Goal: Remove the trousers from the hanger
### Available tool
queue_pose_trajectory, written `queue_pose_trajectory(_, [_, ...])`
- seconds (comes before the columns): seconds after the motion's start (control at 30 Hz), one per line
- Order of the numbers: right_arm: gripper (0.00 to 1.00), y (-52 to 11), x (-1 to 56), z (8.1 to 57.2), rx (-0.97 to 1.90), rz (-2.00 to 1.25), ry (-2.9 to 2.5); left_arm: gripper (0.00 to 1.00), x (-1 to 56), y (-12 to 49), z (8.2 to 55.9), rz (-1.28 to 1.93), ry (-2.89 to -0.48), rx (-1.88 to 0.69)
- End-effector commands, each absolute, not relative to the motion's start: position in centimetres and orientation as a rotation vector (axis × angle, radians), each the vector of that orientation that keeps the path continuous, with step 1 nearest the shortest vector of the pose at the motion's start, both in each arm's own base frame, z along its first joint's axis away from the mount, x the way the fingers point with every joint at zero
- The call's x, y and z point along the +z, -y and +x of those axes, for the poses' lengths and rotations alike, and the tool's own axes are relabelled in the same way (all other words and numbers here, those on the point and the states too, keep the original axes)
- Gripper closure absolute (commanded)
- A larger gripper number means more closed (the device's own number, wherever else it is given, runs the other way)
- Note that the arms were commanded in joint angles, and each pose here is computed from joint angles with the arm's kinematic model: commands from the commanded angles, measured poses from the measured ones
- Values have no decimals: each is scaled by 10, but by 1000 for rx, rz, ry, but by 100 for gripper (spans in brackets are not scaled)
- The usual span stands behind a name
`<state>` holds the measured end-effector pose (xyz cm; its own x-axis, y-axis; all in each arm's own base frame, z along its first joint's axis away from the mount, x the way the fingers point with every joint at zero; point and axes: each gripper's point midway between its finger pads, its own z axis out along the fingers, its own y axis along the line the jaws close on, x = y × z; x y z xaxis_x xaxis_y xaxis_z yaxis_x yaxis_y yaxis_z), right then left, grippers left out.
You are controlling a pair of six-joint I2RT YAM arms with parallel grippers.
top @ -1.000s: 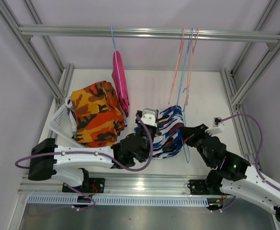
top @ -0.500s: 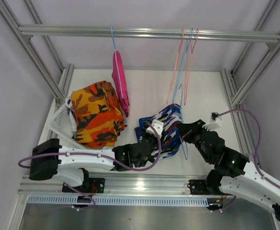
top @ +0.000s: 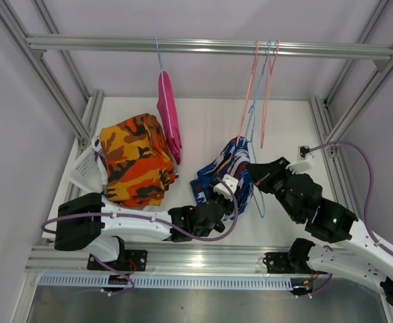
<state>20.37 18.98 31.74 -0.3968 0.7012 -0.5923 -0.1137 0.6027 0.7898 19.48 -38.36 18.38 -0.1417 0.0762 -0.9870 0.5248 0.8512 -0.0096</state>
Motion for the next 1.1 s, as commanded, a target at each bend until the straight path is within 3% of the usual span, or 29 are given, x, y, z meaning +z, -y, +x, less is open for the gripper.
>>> queue_pose_trajectory(0.0, [100, -185, 374, 204, 1072, 521, -1613, 48, 198, 400, 187, 438, -1670, -538])
queue_pose_trajectory(0.33, [100, -192, 362, 207, 1067, 513, -1633, 45, 209, 411, 166, 450, -1670, -617])
queue_pose_trajectory(1.07, [100, -192, 407, 187, 1117, 372, -1583, 53, 179, 387, 214, 343, -1760, -379])
